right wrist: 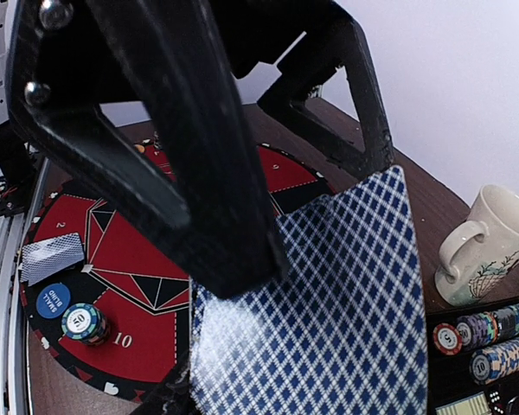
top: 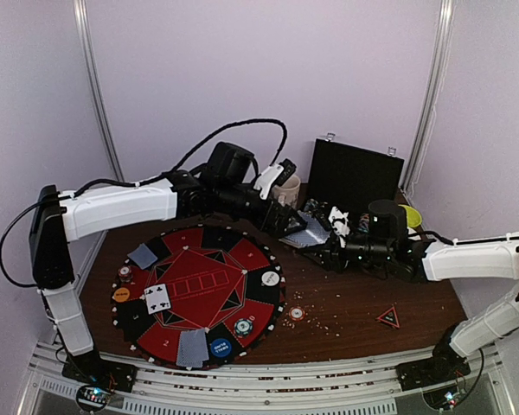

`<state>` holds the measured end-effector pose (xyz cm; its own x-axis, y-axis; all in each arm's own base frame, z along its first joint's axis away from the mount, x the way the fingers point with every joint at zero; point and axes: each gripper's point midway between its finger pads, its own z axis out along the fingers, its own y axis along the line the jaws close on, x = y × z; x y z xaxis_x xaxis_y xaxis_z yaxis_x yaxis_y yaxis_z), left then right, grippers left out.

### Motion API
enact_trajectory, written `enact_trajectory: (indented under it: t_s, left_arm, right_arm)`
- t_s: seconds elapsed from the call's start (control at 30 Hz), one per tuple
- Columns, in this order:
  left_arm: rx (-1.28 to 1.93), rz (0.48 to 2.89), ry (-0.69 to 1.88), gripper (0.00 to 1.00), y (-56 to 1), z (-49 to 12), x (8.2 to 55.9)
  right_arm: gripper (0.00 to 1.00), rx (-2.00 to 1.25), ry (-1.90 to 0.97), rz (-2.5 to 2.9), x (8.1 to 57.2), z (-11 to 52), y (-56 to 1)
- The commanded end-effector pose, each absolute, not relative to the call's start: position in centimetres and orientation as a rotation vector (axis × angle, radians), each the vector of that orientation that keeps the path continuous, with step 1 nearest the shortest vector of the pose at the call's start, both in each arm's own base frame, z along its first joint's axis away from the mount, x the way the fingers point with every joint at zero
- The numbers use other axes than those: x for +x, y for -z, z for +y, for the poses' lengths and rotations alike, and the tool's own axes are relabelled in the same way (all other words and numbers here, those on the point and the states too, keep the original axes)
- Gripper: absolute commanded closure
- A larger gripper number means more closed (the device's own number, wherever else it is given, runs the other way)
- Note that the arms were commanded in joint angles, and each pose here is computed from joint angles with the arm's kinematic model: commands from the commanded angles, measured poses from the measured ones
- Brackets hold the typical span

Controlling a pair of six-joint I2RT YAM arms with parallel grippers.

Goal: Distribute texas hold em gaming equipment
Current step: Pick up the poker card from the face-down deck piles.

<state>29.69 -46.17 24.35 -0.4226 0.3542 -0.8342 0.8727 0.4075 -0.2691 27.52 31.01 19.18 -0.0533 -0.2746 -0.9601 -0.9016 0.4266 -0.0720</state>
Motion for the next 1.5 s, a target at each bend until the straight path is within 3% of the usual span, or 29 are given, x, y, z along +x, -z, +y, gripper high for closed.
enact_trajectory:
  t_s: [0.0, 0.13, 0.3, 0.5, 0.7, 0.9, 1.23, 1.47]
  left_arm:
    - [1.130, 2.007, 0.891, 0.02, -21.8, -46.8, 30.6]
    - [1.123, 2.032, 0.863, 0.08, -21.4, -46.9, 31.3]
    - [1.071, 1.989, 0.828, 0.27, -22.7, -45.3, 31.7]
    - [1.080, 2.006, 0.798, 0.34, -22.2, -44.1, 31.6]
    - [1.107, 1.946, 0.863, 0.28, -23.5, -44.6, 30.8]
    - [1.132, 1.882, 0.921, 0.15, -25.2, -44.6, 29.9]
    - [1.051, 1.861, 0.989, 0.09, -27.7, -41.6, 31.3]
    - [1.109, 1.859, 1.151, 0.38, -27.1, -42.6, 30.0]
  right_arm:
    - [0.53, -1.060, -0.727, 1.528, 27.5, 31.4, -21.0]
    - [0.53, -1.060, -0.723, 1.527, 27.5, 31.4, -21.0]
    - [0.53, -1.060, -0.716, 1.531, 27.5, 31.3, -20.8]
    - [0.53, -1.056, -0.720, 1.533, 27.7, 31.4, -20.8]
    - [0.53, -1.054, -0.724, 1.533, 27.7, 31.4, -20.8]
    - [0.53, -1.052, -0.724, 1.533, 27.6, 31.3, -20.9]
    - [0.53, -1.052, -0.724, 1.535, 27.6, 31.3, -20.9]
    - [0.53, -1.053, -0.724, 1.538, 27.6, 31.3, -20.8]
